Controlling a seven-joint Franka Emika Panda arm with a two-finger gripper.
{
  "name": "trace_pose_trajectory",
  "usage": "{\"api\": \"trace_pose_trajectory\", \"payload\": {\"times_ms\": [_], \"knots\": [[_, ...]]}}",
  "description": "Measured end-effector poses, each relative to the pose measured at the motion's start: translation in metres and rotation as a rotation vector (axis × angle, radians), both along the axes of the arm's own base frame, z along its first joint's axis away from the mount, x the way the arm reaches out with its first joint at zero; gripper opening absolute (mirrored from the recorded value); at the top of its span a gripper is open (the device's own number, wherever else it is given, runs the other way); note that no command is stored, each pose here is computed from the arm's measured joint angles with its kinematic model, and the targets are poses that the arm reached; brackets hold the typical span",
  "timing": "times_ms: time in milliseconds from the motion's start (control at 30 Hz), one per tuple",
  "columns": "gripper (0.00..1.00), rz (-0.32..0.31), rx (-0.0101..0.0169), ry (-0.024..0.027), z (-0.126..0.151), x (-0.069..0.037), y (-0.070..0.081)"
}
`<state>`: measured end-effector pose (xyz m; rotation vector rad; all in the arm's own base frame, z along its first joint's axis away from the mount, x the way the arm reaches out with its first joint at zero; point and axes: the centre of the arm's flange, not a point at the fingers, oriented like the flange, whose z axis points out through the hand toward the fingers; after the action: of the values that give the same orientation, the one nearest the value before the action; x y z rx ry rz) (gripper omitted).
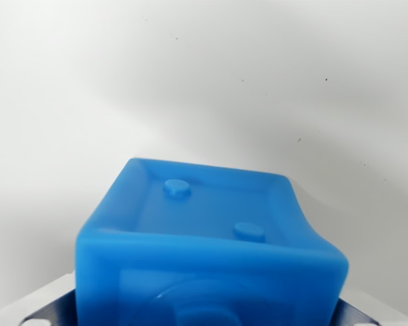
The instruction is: Stack cube
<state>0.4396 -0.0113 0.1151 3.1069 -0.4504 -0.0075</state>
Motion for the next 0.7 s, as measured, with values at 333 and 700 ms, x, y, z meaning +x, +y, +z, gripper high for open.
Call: {"api": "trace_pose_trajectory", "payload": {"times_ms": [333, 700], "knots": [[0.00, 0.000, 0.0000, -0.0008, 0.002, 0.000, 0.000], [0.00, 0.000, 0.0005, -0.0037, 0.016, 0.001, 0.000]]}}
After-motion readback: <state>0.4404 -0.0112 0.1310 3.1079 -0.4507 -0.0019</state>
